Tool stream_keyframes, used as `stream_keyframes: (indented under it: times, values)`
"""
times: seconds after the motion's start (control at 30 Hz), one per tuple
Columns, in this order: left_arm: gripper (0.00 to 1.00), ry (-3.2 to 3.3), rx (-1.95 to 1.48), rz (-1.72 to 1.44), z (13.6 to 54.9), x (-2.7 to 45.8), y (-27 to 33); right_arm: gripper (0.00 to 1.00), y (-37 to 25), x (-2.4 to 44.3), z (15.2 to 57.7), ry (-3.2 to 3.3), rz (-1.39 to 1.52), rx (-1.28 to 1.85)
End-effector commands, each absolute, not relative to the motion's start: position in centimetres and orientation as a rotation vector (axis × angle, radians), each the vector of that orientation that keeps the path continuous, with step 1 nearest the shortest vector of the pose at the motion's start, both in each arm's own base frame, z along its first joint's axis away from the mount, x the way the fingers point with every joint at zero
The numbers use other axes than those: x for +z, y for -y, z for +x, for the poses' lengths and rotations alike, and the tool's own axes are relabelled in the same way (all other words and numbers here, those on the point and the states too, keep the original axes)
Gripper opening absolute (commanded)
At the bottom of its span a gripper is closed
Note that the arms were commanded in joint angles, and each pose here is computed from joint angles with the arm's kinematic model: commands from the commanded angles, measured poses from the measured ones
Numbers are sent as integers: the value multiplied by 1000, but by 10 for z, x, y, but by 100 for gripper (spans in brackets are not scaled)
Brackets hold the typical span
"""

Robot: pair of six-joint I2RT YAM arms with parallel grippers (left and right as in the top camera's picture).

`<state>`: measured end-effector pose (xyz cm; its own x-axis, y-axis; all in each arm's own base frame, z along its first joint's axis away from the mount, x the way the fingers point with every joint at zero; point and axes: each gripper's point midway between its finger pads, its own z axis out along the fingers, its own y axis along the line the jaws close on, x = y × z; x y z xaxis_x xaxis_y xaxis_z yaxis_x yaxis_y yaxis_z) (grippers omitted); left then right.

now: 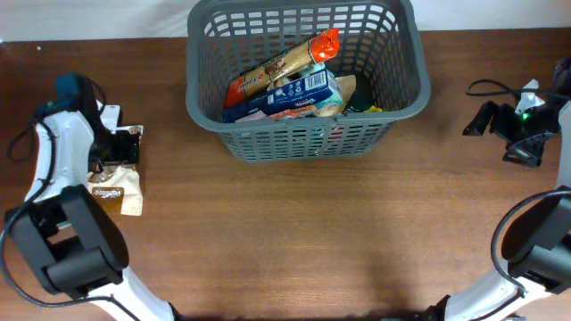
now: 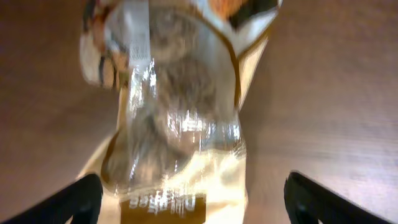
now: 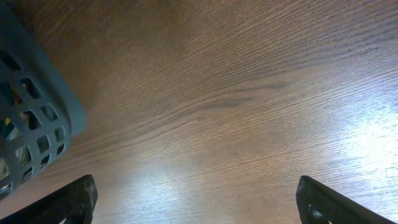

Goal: Pack container
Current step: 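Lower the left gripper and grasp the clear snack bag, then carry the clear snack bag with the left gripper into the basket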

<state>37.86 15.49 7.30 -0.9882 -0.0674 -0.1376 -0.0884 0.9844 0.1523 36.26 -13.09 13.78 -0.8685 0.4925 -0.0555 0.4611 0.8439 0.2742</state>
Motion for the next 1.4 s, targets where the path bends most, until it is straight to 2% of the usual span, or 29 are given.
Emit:
stream_keyframes:
  times: [0.0,0.23,0.33,0.37,0.4,0.43,0.47,0.5,0.6,0.73,0.83,1.03,1.13,1.2,1.27,1.37]
  values:
    - [87,-3020,206,-97,381,41,-153,99,129,141,362,-2890,751,390]
    - [86,-3069,188,-101,383,5,-155,99,129,141,362,-2890,751,390]
    - [79,-3107,172,-100,379,-11,-154,99,129,141,362,-2890,751,389]
    - [73,-3114,168,-99,378,-13,-153,99,129,141,362,-2890,751,390]
    - [59,-3120,166,-99,377,-15,-153,99,128,141,362,-2890,750,390]
    - [40,-3120,159,-112,377,-15,-152,99,129,141,362,-2890,751,390]
    - [7,-3113,161,-147,379,-11,-153,99,129,141,362,-2889,751,389]
    - [2,-3112,161,-151,380,-8,-153,99,129,141,362,-2890,751,390]
    - [2,-3098,168,-150,388,13,-156,99,129,141,362,-2890,751,390]
    - [2,-2998,207,-145,416,83,-164,99,129,141,362,-2890,751,390]
    - [2,-2869,250,-124,440,150,-165,99,129,141,362,-2890,751,390]
    - [2,-2463,363,29,478,315,-141,99,129,141,362,-2890,751,390]
    - [2,-2217,428,287,489,396,-99,99,129,141,362,-2890,751,390]
    - [2,-2018,427,605,490,439,-41,99,129,141,362,-2890,751,390]
    - [2,-1846,429,886,486,459,14,99,129,141,362,-2890,751,390]
    - [2,-1673,457,1165,481,462,79,99,129,141,362,-2889,751,389]
